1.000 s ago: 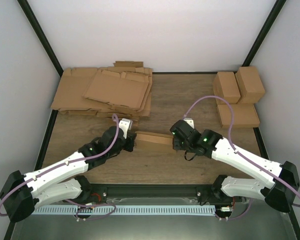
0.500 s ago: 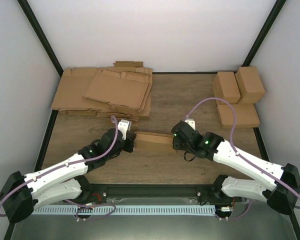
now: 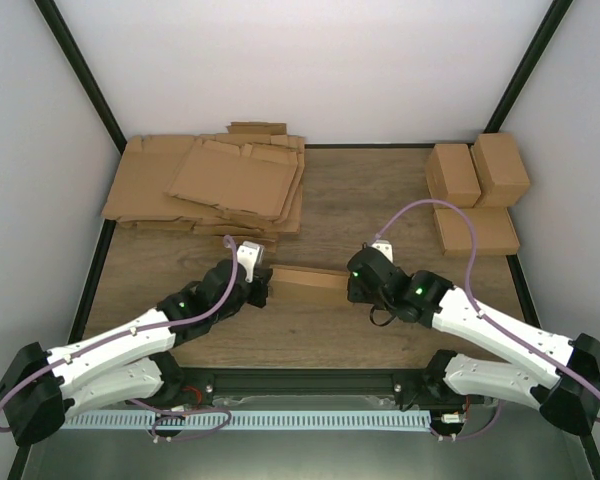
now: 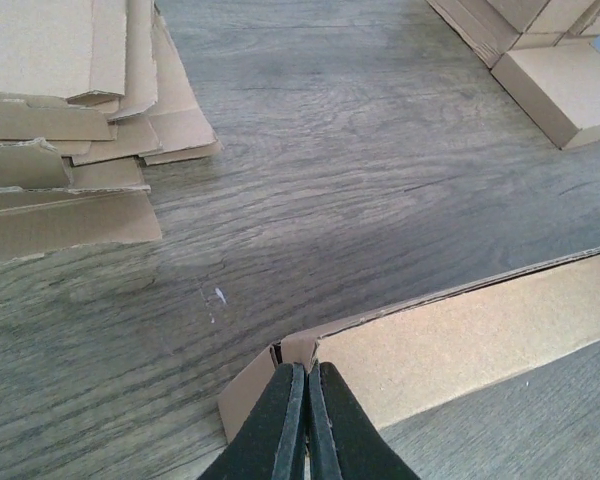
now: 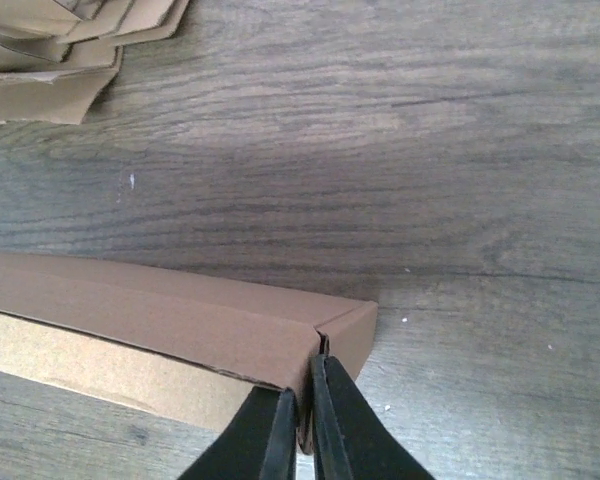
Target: Fold the paper box
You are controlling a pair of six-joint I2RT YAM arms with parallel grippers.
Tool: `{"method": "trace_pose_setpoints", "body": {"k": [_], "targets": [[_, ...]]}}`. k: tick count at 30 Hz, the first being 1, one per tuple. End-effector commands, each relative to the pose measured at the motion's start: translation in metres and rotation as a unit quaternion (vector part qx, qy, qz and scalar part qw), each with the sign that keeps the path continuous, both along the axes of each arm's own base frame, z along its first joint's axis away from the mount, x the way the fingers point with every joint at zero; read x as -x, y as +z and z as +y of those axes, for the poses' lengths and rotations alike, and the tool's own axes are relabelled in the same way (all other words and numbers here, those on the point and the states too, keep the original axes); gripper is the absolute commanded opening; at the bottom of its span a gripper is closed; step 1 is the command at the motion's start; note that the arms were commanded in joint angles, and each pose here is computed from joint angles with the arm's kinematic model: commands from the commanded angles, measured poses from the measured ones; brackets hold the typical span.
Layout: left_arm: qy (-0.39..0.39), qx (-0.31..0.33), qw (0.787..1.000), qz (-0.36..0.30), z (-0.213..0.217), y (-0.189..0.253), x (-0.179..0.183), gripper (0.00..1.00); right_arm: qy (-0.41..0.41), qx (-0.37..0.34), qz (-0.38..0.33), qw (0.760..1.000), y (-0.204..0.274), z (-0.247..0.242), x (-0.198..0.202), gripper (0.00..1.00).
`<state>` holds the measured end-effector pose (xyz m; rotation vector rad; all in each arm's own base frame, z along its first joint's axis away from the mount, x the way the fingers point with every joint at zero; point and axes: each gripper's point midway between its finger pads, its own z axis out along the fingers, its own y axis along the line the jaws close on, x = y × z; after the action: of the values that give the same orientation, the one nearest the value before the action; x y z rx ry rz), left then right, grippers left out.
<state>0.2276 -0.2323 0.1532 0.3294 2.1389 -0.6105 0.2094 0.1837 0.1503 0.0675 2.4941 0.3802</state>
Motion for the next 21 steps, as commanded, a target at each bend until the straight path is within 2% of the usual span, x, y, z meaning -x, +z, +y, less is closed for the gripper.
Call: {"method": "trace_pose_setpoints", "body": {"k": [1, 9, 18, 21], "targets": [[-0.012, -0.027, 1.000, 0.002, 0.001, 0.000, 0.004, 0.04, -0.005, 0.036, 0.024, 0.999, -0.001, -0.018, 0.012, 0.10], [-0.019, -0.033, 0.999, 0.001, -0.002, 0.003, 0.004, 0.04, 0.000, 0.028, 0.008, 1.000, 0.017, -0.016, 0.009, 0.16], [-0.022, -0.038, 0.999, 0.000, -0.002, 0.006, 0.003, 0.04, 0.006, 0.024, -0.007, 1.000, 0.035, -0.017, 0.008, 0.32], [-0.021, -0.038, 0.999, -0.001, -0.002, 0.007, 0.003, 0.04, 0.010, 0.024, -0.009, 1.000, 0.038, -0.016, 0.007, 0.34]]}}
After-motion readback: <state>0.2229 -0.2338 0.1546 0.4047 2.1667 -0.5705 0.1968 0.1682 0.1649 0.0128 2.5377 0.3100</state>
